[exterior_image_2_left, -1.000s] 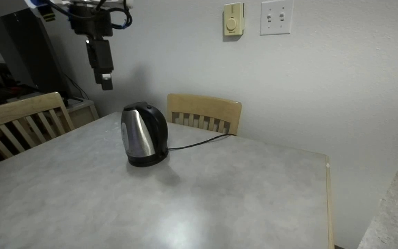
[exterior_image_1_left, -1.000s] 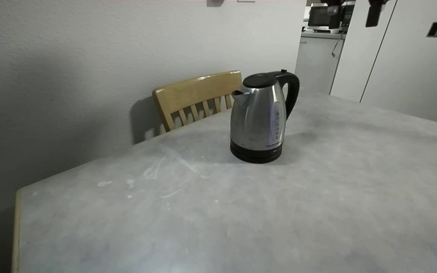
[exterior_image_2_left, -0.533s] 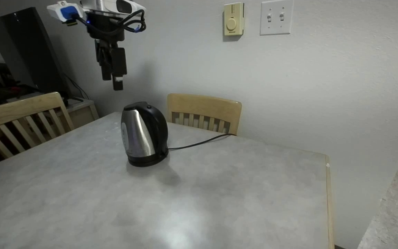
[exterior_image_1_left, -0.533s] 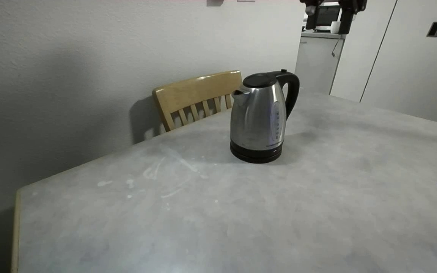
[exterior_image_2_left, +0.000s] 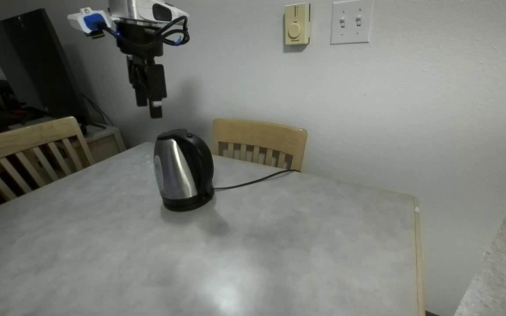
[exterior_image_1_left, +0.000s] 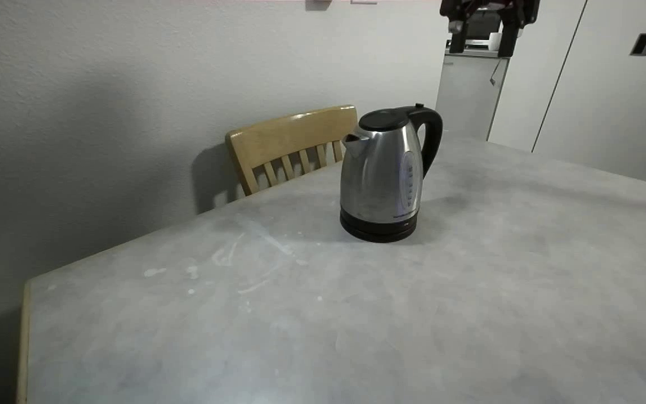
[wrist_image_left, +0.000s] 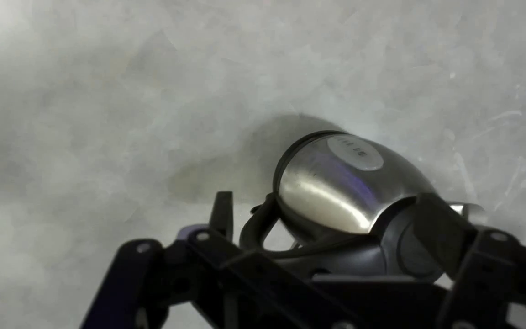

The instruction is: Open the lid of the electric kettle

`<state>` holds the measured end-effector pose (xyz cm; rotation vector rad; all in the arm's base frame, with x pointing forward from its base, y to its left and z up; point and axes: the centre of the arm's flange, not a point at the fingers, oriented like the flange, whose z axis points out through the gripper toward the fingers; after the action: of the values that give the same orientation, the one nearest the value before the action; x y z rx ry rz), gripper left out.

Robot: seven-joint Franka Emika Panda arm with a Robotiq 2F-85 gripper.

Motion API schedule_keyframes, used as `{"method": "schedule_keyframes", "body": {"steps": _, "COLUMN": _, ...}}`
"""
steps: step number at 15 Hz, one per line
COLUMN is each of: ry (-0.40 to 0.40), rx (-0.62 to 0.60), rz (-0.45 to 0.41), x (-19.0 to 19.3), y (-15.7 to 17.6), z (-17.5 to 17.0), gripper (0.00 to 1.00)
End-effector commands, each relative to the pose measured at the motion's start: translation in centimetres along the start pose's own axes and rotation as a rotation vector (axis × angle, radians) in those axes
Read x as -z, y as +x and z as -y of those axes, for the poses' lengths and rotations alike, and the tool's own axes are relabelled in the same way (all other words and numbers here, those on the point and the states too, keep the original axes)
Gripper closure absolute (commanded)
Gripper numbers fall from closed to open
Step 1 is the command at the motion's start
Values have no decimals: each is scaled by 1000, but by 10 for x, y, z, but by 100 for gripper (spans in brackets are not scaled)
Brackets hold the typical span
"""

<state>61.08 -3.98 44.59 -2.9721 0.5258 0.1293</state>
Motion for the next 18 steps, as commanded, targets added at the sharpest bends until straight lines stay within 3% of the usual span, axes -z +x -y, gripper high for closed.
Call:
{"method": "schedule_keyframes", "body": {"steps": 1, "ry": -141, "rx": -3, "rz": -105, "x": -5, "y": 20, "z": 3, "gripper": 0}}
{"method": "schedule_keyframes", "body": {"steps": 4, "ry": -205, "rx": 34, "rz": -143, "x": -1, "y": 37, "z": 6, "gripper": 3}}
{"method": "schedule_keyframes", "body": {"steps": 5, "ry": -210, "rx": 43, "rz": -145, "x": 1, "y": 44, "z": 7, "gripper": 27}}
{"method": "schedule_keyframes", "body": {"steps": 7, "ry": -198, "rx": 73, "rz": -137, "x": 4, "y": 54, "z": 11, "gripper": 32}}
{"method": "schedule_keyframes", "body": {"steps": 16, "ry": -187, "rx": 126, "rz": -63, "x": -13, "y": 103, "z": 13, "gripper": 95}}
{"method": "schedule_keyframes", "body": {"steps": 18, "ry": -174, "rx": 151, "rz": -29, "x": -20, "y": 107, "z": 16, "gripper": 100}}
